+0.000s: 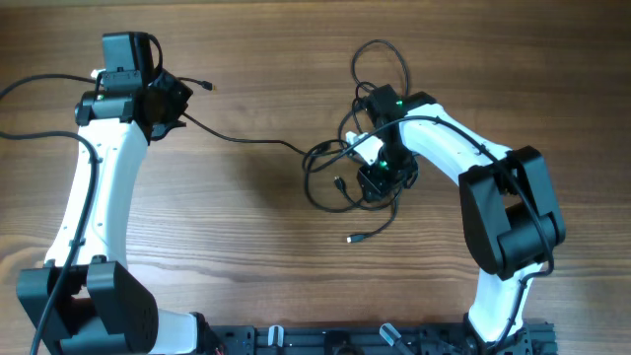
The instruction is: Untangle cables
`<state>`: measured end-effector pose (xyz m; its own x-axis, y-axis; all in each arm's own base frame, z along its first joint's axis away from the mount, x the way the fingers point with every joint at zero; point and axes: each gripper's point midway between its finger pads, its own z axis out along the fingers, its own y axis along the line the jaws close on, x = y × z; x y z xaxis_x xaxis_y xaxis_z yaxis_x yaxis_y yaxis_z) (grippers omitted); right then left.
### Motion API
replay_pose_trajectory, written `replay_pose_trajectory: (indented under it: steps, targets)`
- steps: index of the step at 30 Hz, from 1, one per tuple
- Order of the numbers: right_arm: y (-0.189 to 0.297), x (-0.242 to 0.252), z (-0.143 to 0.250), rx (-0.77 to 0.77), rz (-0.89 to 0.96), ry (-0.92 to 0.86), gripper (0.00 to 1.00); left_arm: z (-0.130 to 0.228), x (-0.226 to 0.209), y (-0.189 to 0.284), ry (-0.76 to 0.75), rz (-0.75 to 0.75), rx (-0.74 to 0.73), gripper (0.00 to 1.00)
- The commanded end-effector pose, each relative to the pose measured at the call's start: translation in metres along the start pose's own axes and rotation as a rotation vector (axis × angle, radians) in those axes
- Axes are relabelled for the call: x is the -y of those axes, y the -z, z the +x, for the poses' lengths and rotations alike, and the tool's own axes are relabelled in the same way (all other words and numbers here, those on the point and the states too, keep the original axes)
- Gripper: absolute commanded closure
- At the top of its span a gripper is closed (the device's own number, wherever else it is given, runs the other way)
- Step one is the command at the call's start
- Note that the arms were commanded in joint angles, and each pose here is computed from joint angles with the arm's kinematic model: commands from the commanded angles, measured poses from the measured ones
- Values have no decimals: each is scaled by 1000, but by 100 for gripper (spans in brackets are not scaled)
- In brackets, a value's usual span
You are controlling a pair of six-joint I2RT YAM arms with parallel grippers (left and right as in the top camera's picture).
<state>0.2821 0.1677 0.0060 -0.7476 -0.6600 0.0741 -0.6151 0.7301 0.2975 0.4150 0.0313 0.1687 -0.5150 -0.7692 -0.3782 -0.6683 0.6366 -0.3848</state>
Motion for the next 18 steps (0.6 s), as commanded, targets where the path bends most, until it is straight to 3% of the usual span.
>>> replay_pose_trajectory:
  steps: [1,6,11,13,14,18]
  targets:
    - [3,-14,9,-21,-65,104,54,-4,-1,0,14,-6,16,96]
    - [0,-16,15,-39,-73,120,50,-4,-1,0,12,-7,15,96]
    - [-20,-17,36,-88,-94,100,51,-4,0,0,11,-6,15,96]
    - [-24,-17,40,-95,-96,90,56,-4,0,0,11,-6,15,96]
    - [-25,-17,40,-94,-94,75,59,-4,0,0,11,-6,15,96]
    - [-26,-14,33,-68,-82,50,96,-4,0,0,11,-6,16,96]
